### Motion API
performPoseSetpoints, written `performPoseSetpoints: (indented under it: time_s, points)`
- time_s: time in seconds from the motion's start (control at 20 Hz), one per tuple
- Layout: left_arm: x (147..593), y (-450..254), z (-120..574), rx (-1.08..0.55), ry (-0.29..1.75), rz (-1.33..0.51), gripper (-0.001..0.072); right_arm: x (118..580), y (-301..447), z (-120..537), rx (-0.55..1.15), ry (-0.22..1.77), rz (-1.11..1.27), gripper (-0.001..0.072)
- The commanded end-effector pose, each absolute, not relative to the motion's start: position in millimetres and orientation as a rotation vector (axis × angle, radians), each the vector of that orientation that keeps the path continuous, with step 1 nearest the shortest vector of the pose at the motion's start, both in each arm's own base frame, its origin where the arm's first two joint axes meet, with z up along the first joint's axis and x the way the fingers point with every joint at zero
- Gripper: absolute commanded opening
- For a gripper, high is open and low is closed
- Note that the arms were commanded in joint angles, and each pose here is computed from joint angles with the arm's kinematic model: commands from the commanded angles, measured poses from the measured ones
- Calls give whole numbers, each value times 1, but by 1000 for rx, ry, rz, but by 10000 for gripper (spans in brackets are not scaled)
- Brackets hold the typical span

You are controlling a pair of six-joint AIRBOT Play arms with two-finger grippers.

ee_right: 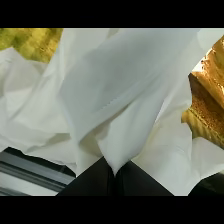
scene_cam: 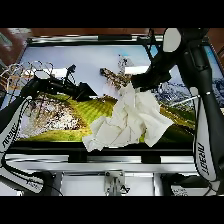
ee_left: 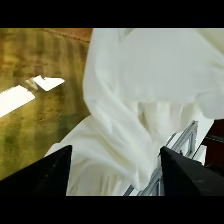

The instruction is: Fold the shirts.

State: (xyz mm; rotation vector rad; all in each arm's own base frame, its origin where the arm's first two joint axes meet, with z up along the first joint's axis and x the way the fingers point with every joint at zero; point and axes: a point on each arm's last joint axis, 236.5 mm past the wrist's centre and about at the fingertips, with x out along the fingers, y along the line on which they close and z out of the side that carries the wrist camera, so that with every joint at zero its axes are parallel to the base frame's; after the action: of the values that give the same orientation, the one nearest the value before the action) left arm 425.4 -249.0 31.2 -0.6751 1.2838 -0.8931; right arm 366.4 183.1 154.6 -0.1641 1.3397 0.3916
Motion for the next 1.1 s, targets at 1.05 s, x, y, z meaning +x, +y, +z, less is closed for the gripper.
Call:
performPoseSetpoints:
  time_s: [1.05]
  points:
    - [426,-371,12,-703,1267,-996,544,282,264,273,-71,1012,880,75]
